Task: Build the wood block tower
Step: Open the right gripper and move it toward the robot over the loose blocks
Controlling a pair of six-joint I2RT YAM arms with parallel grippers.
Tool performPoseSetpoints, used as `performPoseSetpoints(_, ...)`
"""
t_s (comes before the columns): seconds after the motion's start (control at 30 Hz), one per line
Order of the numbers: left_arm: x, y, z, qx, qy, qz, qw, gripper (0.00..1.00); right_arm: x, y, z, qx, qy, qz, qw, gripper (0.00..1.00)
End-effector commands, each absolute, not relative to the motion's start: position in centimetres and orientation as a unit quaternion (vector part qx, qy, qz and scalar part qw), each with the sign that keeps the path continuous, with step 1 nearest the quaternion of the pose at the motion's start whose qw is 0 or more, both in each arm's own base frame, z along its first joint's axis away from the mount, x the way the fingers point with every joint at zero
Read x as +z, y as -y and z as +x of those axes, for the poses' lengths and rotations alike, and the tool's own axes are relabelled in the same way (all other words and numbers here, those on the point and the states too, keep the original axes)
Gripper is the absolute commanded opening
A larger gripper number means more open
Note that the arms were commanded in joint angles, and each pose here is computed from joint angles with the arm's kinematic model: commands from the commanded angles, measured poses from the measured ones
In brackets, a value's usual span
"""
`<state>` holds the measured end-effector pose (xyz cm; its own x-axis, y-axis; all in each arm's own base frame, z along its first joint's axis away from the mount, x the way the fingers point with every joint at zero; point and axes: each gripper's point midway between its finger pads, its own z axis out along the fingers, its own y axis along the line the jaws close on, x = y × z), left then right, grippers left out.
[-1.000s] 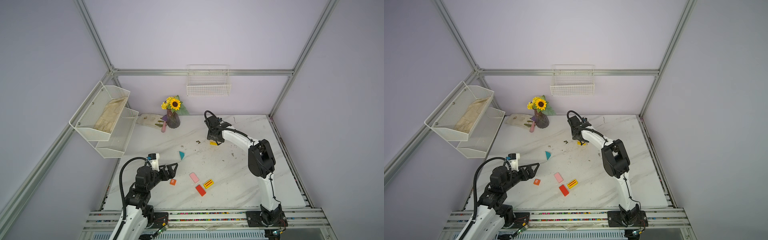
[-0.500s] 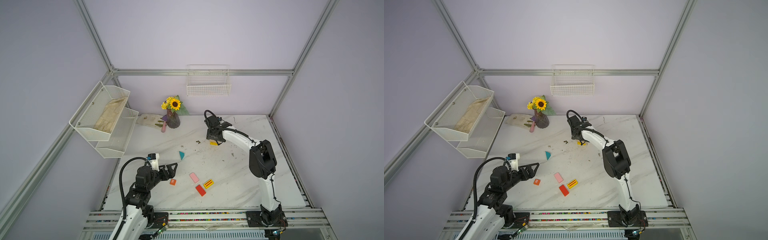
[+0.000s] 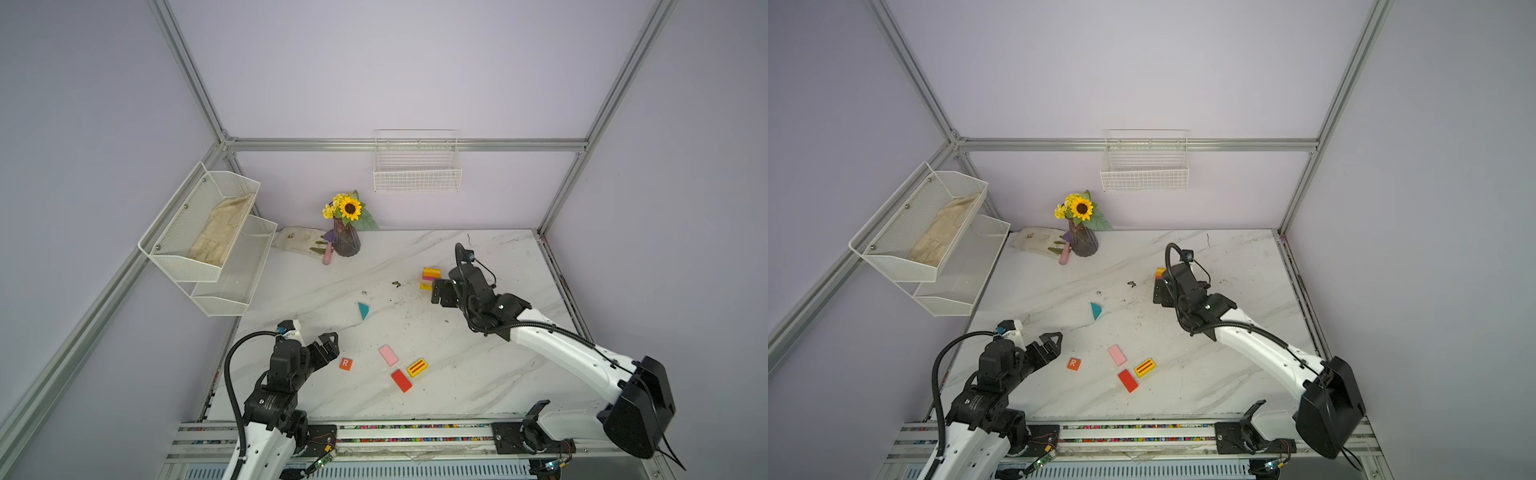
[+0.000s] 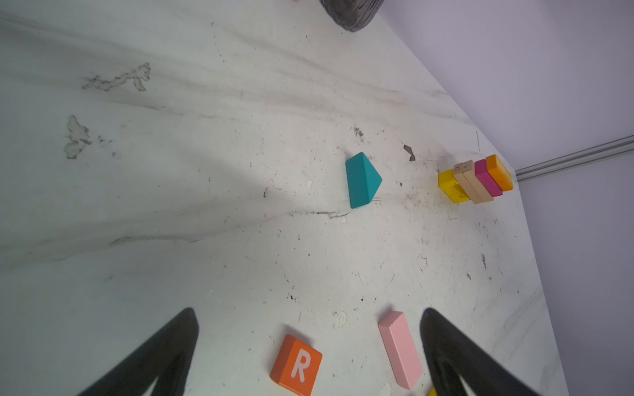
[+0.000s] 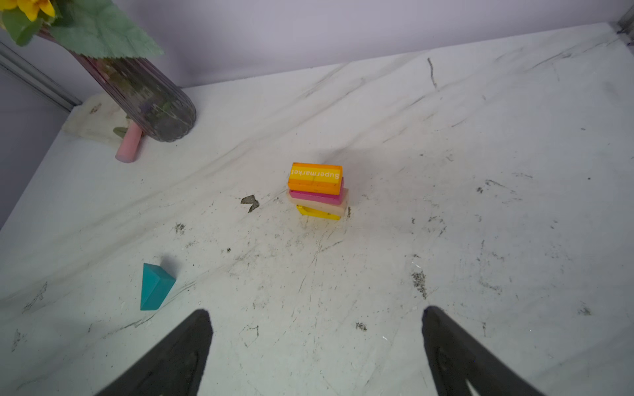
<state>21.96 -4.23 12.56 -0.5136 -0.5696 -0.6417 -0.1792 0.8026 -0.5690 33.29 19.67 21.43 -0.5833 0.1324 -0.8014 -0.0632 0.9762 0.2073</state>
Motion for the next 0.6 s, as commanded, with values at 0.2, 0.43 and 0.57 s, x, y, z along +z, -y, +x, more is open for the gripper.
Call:
performPoseSetpoints(0.2,19.3,2.4,20.9,-0.25,-0.757,-0.26,0.544,1.0,19.4,-18.7,32.8,0.11,-0.868,0.008,0.484,0.97)
performPoseSetpoints(0.43,17.1,2.5,22.0,-0.259,-0.765,-0.301,0.507,1.0,15.3,-20.8,29.9,0.181,-0.887,0.022,0.425,0.97)
performPoseSetpoints(0.57,16.9,2.6,21.6,-0.231,-0.793,-0.271,0.494,1.0,13.3,-22.8,27.6,0.171,-0.899,-0.007,0.404,0.97)
